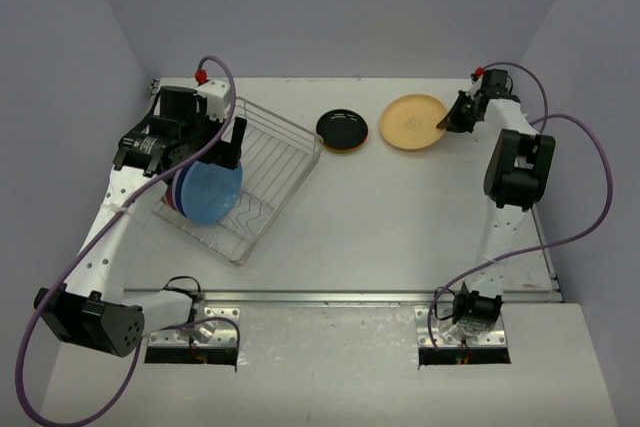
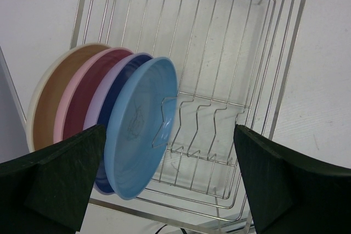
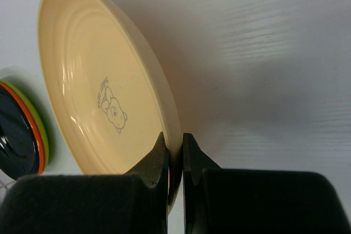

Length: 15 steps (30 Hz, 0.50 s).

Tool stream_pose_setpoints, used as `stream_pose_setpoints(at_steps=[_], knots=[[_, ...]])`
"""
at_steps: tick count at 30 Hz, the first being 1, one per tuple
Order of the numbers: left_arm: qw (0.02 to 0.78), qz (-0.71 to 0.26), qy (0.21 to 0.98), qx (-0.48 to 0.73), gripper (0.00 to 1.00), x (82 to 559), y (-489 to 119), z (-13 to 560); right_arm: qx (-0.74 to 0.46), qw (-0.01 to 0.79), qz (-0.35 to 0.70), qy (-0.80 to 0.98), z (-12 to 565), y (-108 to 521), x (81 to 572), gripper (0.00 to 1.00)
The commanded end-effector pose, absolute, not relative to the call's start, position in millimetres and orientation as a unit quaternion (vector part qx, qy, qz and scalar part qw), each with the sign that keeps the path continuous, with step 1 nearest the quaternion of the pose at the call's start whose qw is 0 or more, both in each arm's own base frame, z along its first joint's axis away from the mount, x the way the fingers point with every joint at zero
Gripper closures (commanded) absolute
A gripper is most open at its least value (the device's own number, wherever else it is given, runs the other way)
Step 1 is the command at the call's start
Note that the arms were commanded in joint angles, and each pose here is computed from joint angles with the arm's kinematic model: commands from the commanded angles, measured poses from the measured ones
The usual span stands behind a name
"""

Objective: Unload the plates from the dish rack

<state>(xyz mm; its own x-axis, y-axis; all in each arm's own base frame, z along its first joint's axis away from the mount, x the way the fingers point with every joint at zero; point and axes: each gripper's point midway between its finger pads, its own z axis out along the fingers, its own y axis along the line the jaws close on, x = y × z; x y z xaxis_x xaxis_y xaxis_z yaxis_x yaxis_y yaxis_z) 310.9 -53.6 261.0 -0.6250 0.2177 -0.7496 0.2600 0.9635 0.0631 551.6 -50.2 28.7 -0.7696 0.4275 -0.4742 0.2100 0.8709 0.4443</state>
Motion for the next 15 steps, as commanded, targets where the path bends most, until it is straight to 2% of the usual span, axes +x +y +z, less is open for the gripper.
stream_pose_setpoints(at_steps=[1, 6, 11, 15], knots=[[0.438, -0.025, 0.891, 0.119, 0.0, 316.4, -50.9, 271.5, 0.151, 0.308, 0.193, 0.919, 36.0, -55.6, 554.2, 0.96], [0.436, -0.001, 0.893, 0.109, 0.0, 317.1, -41.5, 269.1, 0.144, 0.301, 0.176, 0.926, 31.0, -60.6, 549.5, 0.78], [0.435, 0.028, 0.895, 0.098, 0.0, 314.9, -30.0, 267.0, 0.139, 0.304, 0.151, 0.93, 33.8, -69.0, 549.0, 0.51], [0.432, 0.048, 0.895, 0.095, 0.0, 312.3, -22.4, 265.7, 0.137, 0.305, 0.133, 0.933, 39.6, -75.4, 548.8, 0.39]])
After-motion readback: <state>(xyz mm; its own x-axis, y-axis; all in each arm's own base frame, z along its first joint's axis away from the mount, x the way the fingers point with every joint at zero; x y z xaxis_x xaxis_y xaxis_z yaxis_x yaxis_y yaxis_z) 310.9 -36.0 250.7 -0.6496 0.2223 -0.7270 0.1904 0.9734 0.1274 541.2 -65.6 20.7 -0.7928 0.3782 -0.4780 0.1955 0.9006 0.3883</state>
